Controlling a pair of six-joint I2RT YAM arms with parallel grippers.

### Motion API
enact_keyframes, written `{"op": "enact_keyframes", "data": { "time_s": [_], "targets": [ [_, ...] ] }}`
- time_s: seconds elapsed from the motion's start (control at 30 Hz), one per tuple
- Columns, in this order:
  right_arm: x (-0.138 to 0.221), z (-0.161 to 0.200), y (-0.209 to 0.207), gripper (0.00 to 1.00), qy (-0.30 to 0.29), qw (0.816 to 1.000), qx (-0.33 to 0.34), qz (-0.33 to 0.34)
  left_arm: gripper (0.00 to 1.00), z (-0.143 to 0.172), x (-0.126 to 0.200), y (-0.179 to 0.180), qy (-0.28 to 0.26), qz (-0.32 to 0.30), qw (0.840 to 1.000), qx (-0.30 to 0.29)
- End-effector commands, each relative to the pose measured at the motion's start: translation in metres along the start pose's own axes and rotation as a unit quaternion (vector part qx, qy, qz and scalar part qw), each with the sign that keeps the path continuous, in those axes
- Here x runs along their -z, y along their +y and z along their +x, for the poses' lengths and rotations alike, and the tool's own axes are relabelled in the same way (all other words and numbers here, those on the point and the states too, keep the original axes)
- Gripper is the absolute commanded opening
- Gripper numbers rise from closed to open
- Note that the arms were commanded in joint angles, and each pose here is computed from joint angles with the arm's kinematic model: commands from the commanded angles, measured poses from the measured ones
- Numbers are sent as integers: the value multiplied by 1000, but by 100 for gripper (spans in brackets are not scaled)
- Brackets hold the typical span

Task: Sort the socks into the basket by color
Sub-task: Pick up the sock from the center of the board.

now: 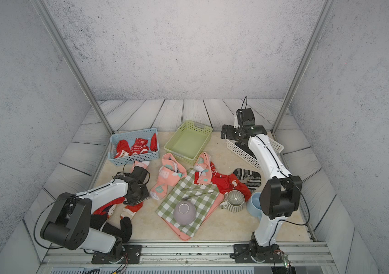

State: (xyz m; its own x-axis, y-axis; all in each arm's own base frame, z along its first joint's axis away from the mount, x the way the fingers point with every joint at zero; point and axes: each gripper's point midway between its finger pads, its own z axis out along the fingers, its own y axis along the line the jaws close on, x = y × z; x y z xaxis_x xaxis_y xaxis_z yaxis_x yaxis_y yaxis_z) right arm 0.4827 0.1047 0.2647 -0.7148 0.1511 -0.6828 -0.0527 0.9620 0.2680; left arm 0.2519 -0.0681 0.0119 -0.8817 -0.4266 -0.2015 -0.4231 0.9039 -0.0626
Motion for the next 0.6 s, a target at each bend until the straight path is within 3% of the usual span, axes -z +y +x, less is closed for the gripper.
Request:
{"op": "enact_keyframes", "data": {
  "time_s": [0.0, 0.13, 0.27, 0.57],
  "targets": [
    [15, -8, 10, 99, -21, 1000, -2, -13, 29, 19, -16, 4, 35, 6, 999, 0],
    [16, -3, 20, 99, -15, 1000, 5, -20, 0, 17, -4, 3, 24, 17, 1000, 2],
    [15, 7, 36, 99, -7, 999, 13, -34, 0, 7, 30, 1, -19, 44, 999, 8],
    [17, 39, 72, 99, 8, 998, 30, -60, 0, -68, 166, -25, -196, 112, 974, -34]
  ]
}}
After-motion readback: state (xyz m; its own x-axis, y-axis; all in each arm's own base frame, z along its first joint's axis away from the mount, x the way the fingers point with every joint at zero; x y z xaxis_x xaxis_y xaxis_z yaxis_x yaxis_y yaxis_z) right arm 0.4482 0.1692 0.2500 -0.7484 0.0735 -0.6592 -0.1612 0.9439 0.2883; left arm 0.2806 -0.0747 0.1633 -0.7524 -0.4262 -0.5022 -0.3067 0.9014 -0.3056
